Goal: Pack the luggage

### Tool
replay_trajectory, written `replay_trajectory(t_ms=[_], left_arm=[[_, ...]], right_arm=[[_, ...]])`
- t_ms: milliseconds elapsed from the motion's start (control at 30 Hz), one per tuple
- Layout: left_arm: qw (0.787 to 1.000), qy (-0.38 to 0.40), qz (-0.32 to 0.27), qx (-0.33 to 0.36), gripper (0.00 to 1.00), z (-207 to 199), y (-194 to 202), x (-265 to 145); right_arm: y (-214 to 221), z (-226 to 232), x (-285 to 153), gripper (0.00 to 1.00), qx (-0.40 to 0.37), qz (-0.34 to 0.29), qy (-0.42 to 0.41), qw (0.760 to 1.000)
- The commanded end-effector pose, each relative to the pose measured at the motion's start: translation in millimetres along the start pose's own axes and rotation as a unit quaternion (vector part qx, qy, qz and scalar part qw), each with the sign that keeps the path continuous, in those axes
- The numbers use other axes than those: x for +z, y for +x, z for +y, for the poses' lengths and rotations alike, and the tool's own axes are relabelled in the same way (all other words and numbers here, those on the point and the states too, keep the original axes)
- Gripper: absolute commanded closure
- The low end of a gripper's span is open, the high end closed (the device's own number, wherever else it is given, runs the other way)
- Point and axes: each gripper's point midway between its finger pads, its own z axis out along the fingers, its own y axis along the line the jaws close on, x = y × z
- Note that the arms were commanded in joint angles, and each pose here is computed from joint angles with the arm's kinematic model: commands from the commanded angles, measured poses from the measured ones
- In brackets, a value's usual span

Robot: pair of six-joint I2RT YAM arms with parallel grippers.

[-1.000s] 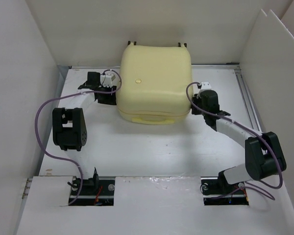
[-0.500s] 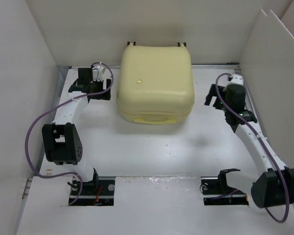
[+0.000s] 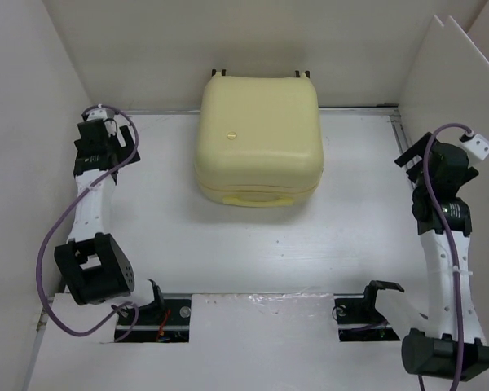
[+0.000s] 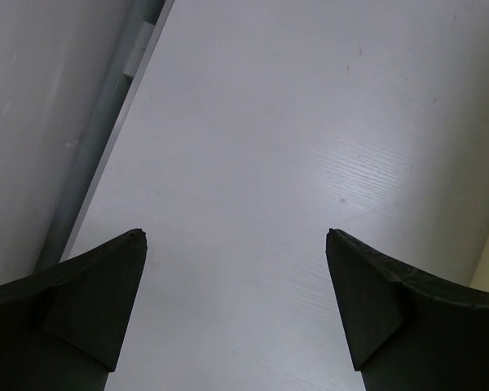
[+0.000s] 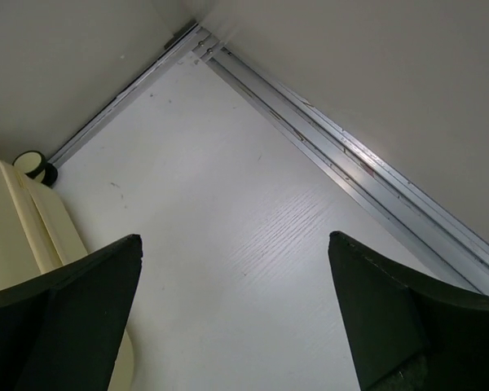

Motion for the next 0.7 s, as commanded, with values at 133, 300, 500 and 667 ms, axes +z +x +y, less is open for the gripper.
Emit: replay_trajectory(t_ms=[133,300,500,667], left_arm=[[0.998,0.018,-0.054,-0.018,0.11,-6.8,-11.1,-25.4],[0.997,0.025,-0.067,-0.019,0.10,-8.3,-11.7,-31.7],[0.997,0.036,-0.071,-0.018,0.10,-11.1,-8.2,-36.2],[0.996,0.041,-0.075,-0.018,0.10,-12.6,-10.1,-39.2]], right_arm=[[-21.8,-3.9,-31.9,0.00,0.037,-0.041,-0.025,0.998],[-26.3,-5.2,-42.7,0.00,0.044,-0.053,-0.037,0.997],[-28.8,-8.8,-48.1,0.00,0.046,-0.060,-0.034,0.997],[-29.0,-15.7,-52.2,0.00,0.048,-0.067,-0.024,0.996]])
